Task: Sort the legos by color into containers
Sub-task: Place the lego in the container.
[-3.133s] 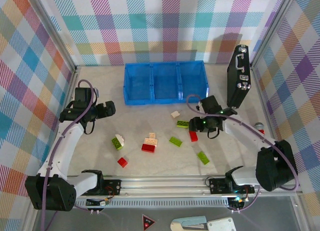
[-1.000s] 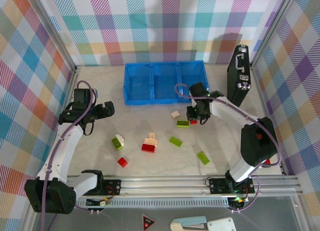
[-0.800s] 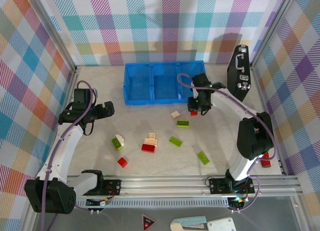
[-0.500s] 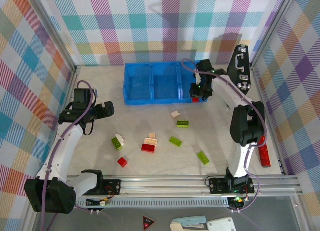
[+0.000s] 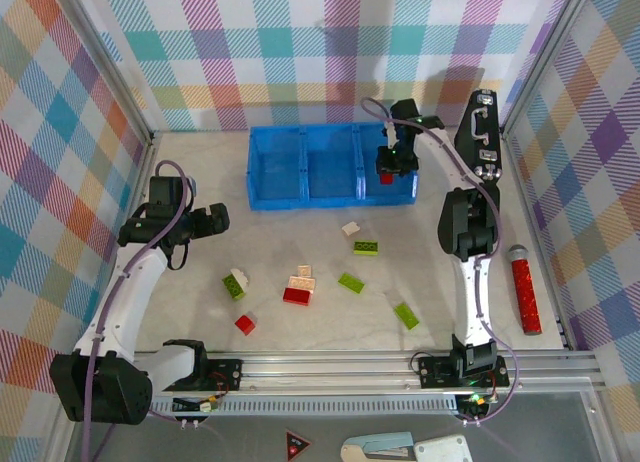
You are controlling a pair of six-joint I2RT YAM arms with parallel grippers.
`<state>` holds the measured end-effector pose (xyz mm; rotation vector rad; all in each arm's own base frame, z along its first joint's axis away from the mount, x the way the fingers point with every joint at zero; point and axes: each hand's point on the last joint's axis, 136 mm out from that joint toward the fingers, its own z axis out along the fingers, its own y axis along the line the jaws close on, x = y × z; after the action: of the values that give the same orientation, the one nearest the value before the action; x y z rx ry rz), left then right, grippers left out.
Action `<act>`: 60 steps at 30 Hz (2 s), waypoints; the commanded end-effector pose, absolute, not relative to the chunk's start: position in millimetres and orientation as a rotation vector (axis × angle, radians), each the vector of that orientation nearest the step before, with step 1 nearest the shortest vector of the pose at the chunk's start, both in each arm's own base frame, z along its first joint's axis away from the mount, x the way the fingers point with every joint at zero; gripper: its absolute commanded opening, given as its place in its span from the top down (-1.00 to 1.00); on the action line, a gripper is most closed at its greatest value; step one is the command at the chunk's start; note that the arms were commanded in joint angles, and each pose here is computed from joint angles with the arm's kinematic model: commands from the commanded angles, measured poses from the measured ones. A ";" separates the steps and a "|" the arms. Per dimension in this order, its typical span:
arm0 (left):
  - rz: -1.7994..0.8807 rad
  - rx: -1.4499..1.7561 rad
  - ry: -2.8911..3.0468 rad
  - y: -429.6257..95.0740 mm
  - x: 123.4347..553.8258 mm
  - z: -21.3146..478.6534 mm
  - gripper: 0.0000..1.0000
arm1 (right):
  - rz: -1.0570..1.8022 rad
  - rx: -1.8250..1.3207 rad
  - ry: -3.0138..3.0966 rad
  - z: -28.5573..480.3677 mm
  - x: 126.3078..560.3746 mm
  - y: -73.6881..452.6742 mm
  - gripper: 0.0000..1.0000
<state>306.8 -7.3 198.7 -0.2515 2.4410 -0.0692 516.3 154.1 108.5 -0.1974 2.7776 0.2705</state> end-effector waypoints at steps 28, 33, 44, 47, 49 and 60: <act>-0.036 -0.258 2.495 -2.8 301.8 187.1 -0.99 | 0.287 -0.202 2.931 31.5 514.5 158.0 0.35; -0.039 -0.256 2.495 -3.3 302.0 187.2 -1.00 | 0.298 -0.195 2.908 46.1 515.6 159.0 0.24; -0.056 -0.251 2.496 -5.5 301.3 187.6 -1.00 | 0.308 -0.206 2.849 94.4 508.9 161.9 0.15; -0.065 -0.247 2.497 -6.9 301.1 187.7 -1.00 | 0.307 -0.210 2.844 103.2 503.5 162.7 0.15; -0.070 -0.244 2.500 -7.4 301.2 186.9 -1.00 | 0.309 -0.211 2.839 108.4 499.4 163.2 0.15; -0.106 -0.230 2.514 -13.1 300.5 183.4 -0.94 | 0.324 -0.194 2.828 134.1 449.2 166.3 0.17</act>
<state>304.8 -11.3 190.0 -0.2431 2.4826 -0.0913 461.8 160.4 112.1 -0.2152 2.8659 0.2917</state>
